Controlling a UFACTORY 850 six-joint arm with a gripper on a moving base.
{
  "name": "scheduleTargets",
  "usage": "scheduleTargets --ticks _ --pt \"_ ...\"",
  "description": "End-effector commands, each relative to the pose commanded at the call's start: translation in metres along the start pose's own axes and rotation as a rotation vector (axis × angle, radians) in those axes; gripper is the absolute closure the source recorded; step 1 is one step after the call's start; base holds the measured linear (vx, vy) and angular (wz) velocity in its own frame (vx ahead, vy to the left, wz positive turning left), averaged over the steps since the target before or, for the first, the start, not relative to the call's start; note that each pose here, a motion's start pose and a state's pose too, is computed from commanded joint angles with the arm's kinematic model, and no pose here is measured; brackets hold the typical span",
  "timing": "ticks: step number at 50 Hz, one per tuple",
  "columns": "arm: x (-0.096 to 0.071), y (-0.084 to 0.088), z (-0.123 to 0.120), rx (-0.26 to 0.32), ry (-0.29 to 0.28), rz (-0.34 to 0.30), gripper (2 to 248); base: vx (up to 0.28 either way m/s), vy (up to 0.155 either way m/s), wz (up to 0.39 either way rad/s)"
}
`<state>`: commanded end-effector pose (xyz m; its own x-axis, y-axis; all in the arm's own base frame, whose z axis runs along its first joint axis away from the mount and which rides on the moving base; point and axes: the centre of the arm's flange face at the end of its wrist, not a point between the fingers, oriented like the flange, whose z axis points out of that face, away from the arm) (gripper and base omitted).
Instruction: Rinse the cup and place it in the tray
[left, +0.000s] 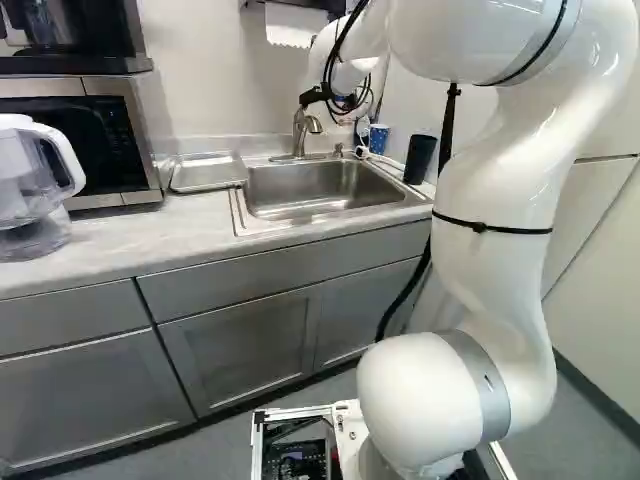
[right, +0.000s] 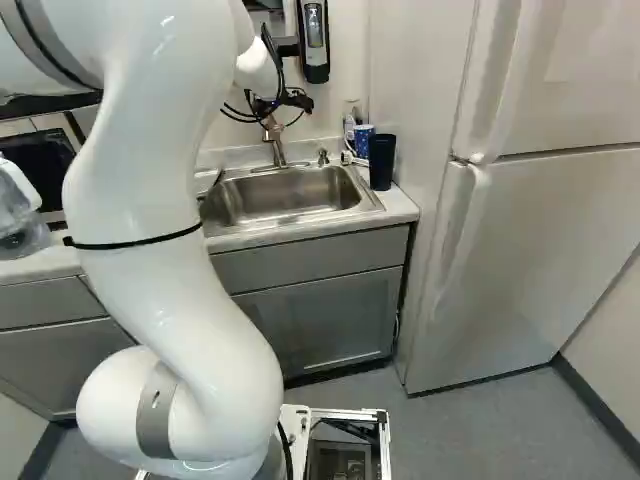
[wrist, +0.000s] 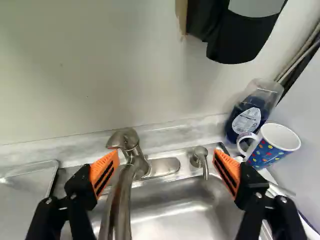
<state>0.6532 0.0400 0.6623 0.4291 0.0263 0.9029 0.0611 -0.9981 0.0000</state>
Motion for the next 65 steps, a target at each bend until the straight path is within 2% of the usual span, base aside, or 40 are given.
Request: scheduleTargets --ticks 6,33,55,65 --pt "0.003 -0.002 0.007 0.003 0.003 -0.001 3 0.0 0.0 0.0" --pt "0.003 -0.002 0.011 0.002 -0.004 -0.001 3 0.0 0.0 0.0" --pt "0.017 -0.004 0.031 0.005 0.082 -0.002 3 0.0 0.0 0.0" --pt "0.021 -0.007 0.043 0.009 0.09 -0.004 3 0.0 0.0 0.0"
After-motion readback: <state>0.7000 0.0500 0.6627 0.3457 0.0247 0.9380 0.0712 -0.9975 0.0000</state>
